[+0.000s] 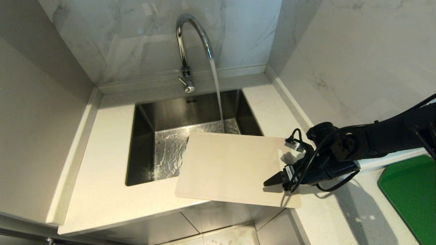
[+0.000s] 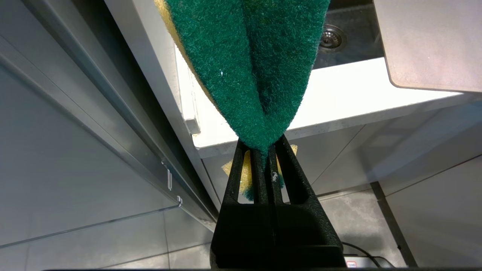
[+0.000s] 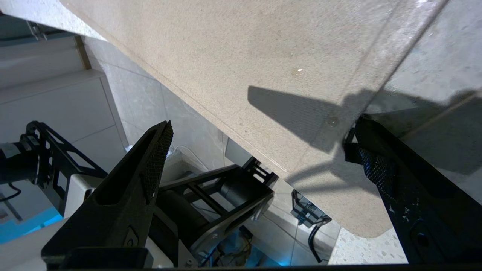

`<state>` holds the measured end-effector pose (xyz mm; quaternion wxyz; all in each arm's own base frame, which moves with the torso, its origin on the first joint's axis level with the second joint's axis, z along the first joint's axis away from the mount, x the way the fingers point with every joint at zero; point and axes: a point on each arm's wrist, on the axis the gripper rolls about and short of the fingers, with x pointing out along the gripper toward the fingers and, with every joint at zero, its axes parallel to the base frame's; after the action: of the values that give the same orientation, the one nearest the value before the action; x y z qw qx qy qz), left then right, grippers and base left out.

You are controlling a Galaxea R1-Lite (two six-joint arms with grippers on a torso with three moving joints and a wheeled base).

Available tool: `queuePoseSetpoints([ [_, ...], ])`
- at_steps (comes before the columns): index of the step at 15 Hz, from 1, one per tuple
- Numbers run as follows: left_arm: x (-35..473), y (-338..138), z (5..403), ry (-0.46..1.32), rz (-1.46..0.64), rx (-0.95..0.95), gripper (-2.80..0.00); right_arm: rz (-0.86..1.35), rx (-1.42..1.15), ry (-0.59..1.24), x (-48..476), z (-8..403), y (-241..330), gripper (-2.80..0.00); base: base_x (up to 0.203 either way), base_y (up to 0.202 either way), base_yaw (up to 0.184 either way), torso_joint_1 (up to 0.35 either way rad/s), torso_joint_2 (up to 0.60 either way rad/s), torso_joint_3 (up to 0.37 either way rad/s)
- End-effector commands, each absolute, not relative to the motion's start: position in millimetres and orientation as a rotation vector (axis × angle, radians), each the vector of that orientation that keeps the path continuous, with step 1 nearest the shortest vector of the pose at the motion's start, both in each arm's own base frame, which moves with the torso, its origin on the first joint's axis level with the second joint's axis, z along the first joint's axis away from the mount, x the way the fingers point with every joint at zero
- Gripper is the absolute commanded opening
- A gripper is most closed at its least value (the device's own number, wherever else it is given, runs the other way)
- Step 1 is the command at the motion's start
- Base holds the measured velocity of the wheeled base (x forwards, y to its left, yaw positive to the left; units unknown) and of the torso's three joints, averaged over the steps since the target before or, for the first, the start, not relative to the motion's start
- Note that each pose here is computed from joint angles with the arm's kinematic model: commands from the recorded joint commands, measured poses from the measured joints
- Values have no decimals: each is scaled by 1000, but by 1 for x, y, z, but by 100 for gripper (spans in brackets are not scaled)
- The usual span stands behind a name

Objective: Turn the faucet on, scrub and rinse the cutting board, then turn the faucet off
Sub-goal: Pick up the cutting board

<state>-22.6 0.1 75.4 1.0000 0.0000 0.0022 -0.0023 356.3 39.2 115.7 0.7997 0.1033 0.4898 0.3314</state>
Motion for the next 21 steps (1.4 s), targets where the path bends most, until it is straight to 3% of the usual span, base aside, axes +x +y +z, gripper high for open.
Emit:
queuePoseSetpoints([
  [1,-23,0,75,5,-5,0,-280,723,220,1081,352,107,39,0,0,0,0,0,0,0],
  [11,-22,0,75,6,-5,0,-280,829,215,1154,310,112,74,0,0,0,0,0,0,0],
  [21,-23,0,75,5,-5,0,-280,816,247,1170,314,97,82,0,0,0,0,0,0,0],
])
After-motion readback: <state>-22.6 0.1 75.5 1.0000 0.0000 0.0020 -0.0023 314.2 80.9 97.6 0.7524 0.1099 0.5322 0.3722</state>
